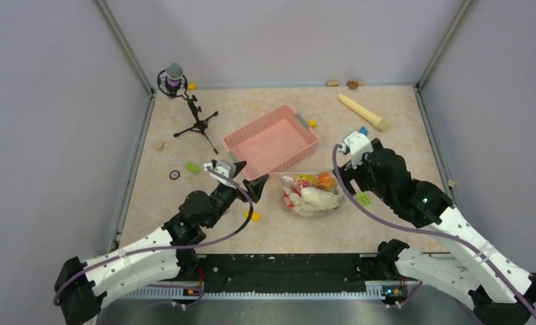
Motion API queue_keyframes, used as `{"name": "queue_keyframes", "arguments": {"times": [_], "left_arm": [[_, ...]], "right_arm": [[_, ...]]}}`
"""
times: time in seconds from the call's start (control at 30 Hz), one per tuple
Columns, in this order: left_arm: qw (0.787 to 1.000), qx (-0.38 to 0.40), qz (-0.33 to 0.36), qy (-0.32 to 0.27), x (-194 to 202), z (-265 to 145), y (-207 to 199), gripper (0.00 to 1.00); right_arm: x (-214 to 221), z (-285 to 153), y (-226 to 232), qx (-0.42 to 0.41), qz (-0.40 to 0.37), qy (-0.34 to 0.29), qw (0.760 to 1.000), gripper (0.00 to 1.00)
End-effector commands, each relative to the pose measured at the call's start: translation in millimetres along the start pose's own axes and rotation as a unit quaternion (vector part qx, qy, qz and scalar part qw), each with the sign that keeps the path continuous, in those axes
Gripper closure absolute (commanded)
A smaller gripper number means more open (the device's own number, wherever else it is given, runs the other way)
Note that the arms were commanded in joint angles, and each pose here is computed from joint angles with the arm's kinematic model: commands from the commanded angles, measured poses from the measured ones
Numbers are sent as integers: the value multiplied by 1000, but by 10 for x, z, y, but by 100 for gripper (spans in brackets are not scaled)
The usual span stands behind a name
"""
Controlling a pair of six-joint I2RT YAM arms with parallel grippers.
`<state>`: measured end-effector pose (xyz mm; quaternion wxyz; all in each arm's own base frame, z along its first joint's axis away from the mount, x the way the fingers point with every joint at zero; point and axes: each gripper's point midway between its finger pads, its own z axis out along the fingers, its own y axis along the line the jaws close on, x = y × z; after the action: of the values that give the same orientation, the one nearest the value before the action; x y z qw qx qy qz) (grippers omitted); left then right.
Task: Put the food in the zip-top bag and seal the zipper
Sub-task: Zip the zipper food storage bag at the center of the board, then reset both arms
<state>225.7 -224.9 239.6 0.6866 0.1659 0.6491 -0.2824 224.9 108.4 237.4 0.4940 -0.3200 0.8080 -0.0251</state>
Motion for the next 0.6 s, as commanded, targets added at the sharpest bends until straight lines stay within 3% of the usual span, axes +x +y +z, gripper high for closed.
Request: {"name": "queue_keyframes", "arguments": {"times": [0.0,0.1,0.23,0.43,0.57], "left_arm": [[998,-21,-34,-56,-450,-20,44,15],[994,-54,-62,-66,-559,-52,145,9],[977,-168,-111,-68,-637,-59,483,3],[946,-298,-126,24,-526,7,872,2],[918,-348,-170,89,-395,0,1220,2]], "right_arm": [[-169,6,16,0,56,-33,998,2],[-270,-16,8,6,112,-55,992,1],[-464,-101,-69,25,214,-98,972,1],[-689,-240,-312,71,336,-179,922,1],[-381,-290,-657,193,375,-162,892,1]]}}
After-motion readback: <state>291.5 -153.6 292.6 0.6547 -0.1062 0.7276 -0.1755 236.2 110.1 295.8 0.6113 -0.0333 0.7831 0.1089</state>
